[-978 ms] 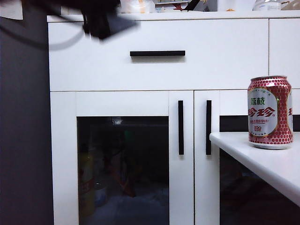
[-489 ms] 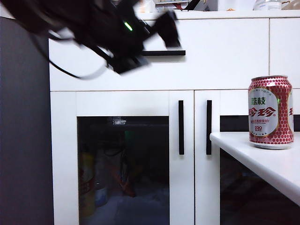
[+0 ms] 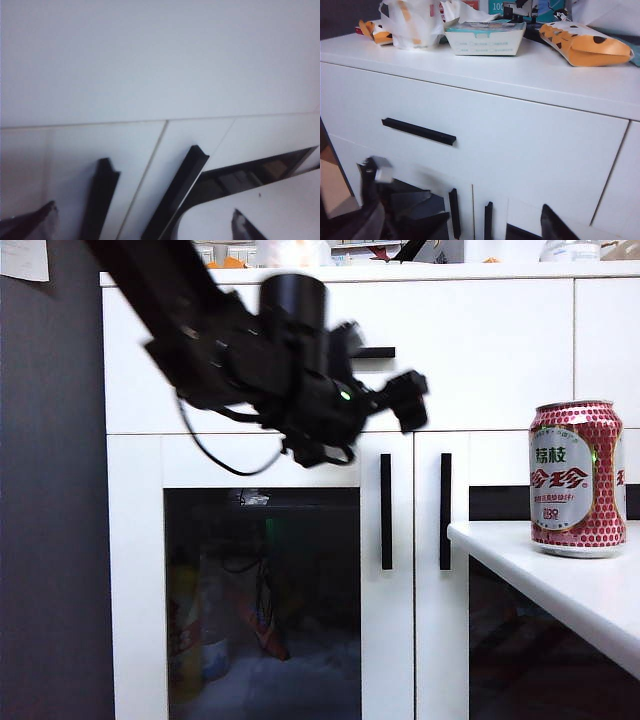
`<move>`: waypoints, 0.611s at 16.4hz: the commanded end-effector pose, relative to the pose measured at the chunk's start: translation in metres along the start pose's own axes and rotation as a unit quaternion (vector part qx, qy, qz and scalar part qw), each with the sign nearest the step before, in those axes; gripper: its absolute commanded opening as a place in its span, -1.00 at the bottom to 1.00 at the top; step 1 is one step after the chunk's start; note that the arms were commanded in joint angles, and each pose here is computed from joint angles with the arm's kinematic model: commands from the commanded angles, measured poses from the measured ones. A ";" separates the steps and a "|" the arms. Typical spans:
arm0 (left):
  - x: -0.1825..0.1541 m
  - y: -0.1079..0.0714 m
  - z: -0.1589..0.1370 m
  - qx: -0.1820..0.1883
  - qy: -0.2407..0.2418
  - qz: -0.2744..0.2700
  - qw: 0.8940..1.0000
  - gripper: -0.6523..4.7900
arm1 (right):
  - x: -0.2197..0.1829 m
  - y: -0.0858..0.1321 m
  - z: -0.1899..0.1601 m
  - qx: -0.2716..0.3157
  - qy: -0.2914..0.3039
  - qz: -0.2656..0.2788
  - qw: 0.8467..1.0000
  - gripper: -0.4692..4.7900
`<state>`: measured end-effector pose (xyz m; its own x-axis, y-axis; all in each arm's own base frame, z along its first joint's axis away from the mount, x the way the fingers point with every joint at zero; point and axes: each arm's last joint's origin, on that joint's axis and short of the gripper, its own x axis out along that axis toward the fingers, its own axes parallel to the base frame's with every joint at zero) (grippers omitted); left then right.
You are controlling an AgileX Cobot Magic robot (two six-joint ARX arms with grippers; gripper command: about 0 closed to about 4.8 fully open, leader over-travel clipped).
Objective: Open the left door of the white cabinet, pick up a can of beverage from the table on the right, place it inside the cabinet, and finally close the cabinet door.
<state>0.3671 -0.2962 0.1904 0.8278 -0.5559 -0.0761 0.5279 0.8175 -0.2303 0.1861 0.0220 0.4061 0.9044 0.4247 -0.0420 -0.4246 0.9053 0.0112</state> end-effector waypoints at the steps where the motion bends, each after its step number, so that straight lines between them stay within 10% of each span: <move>1: 0.011 -0.003 -0.001 0.002 0.008 0.043 0.999 1.00 | 0.002 -0.003 0.002 -0.017 -0.006 -0.011 1.000 0.70; 10: 0.031 -0.012 -0.032 0.008 0.022 0.073 0.997 1.00 | 0.018 -0.019 -0.009 -0.018 0.023 -0.036 0.999 0.70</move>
<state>0.3800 -0.3234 0.1535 0.8887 -0.4209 -0.1816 0.3890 0.9020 -0.1870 0.2097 0.0138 0.3927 0.9244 0.3658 -0.1082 -0.3697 0.9290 -0.0174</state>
